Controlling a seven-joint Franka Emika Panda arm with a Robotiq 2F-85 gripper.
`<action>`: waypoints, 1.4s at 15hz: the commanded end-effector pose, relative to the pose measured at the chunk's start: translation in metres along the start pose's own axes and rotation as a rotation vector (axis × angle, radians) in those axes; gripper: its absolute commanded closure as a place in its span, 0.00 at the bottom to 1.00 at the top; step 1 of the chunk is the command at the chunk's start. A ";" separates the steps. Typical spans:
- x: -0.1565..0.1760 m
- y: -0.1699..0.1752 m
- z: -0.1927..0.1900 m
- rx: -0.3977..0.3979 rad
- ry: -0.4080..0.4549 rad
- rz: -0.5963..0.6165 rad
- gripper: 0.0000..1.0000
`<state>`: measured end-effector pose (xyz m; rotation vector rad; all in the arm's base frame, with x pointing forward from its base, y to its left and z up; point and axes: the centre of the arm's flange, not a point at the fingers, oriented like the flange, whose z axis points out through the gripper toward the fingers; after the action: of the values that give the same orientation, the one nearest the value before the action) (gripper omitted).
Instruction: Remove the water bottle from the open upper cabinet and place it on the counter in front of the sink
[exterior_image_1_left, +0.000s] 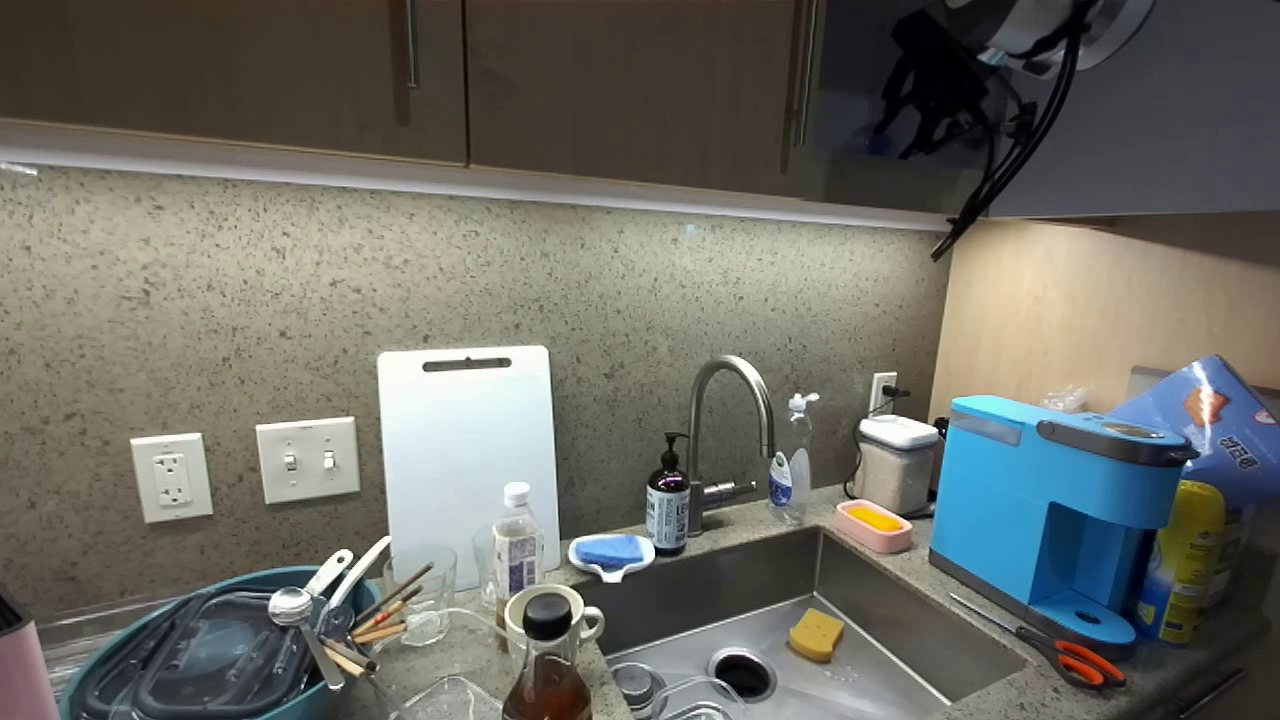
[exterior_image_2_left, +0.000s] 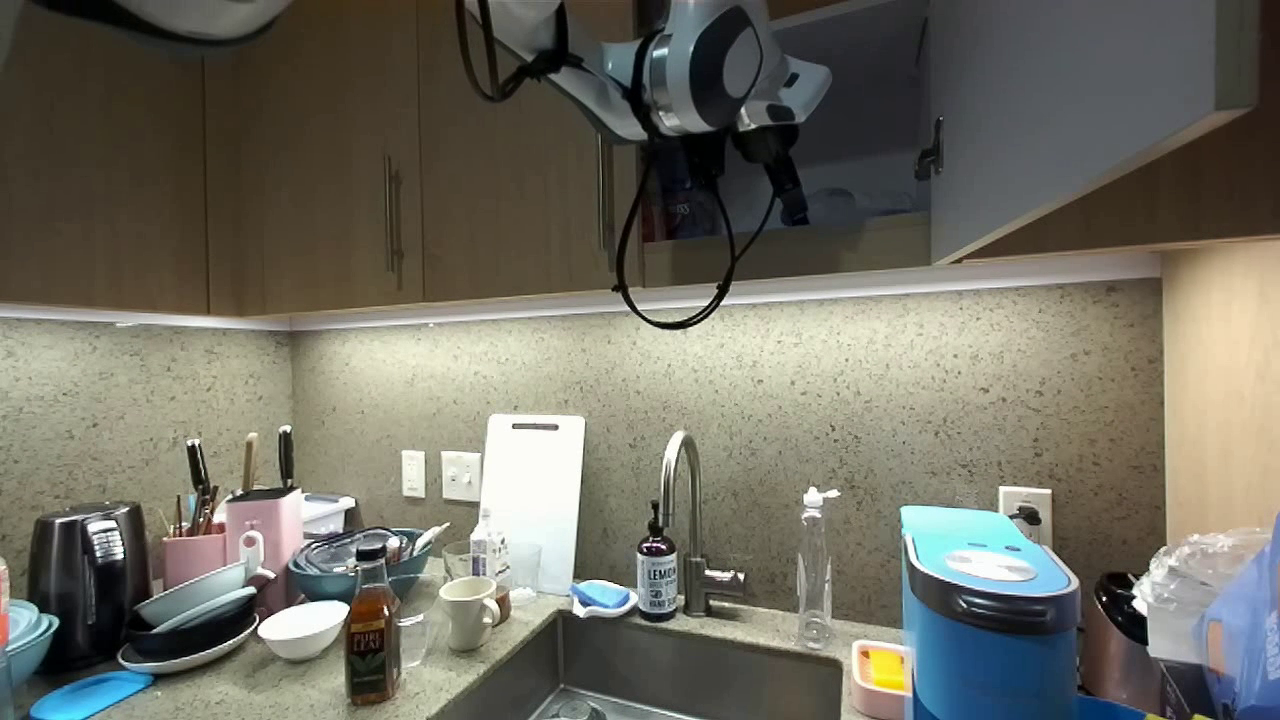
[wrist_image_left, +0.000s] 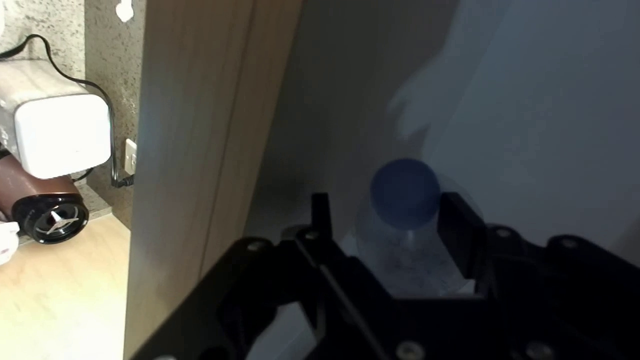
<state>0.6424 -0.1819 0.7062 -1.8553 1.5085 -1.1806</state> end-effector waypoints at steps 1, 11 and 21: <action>0.004 -0.006 0.005 0.013 -0.018 0.025 0.72; 0.002 -0.015 0.001 0.025 -0.035 0.032 0.73; -0.001 -0.016 0.029 0.007 -0.057 0.041 0.29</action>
<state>0.6546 -0.1769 0.7070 -1.8274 1.4990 -1.1498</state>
